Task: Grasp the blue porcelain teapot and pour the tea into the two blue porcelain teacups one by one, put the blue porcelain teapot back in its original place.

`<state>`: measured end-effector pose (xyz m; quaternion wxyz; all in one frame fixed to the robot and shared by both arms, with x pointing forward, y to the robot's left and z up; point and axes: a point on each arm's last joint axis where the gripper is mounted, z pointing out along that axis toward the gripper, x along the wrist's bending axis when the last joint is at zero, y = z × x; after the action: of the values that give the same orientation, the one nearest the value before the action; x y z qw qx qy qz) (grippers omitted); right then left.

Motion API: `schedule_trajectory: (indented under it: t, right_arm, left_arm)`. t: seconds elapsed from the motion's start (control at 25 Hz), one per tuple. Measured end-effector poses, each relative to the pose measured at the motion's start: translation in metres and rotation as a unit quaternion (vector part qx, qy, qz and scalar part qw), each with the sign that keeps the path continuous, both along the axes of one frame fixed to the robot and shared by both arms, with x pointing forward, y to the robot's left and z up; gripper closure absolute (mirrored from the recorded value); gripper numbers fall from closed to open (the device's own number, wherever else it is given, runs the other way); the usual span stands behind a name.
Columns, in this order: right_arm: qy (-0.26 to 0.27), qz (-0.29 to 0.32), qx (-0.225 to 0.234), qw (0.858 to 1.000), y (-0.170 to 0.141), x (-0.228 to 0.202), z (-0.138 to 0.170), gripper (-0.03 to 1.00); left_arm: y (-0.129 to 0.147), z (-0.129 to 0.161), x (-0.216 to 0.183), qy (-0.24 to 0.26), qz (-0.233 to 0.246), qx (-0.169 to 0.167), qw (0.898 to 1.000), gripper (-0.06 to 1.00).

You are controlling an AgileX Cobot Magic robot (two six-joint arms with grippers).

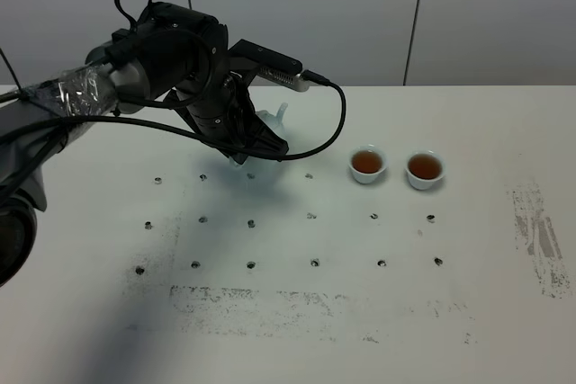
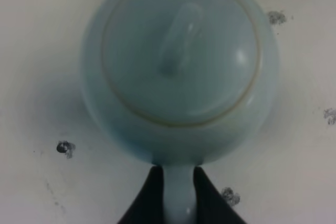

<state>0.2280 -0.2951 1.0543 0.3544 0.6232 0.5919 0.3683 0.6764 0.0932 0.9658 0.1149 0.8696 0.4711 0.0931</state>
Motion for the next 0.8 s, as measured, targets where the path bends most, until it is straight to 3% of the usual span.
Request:
schedule_trajectory:
  t: [0.36, 0.8]
  right_arm:
    - [0.0, 0.0, 0.0, 1.0, 0.0, 0.0, 0.0, 0.73]
    - [0.0, 0.0, 0.0, 1.0, 0.0, 0.0, 0.0, 0.73]
  left_arm:
    - [0.007, 0.002, -0.002, -0.027, 0.007, -0.011, 1.0, 0.84]
    - [0.011, -0.022, -0.005, -0.033, 0.011, -0.018, 0.999, 0.84]
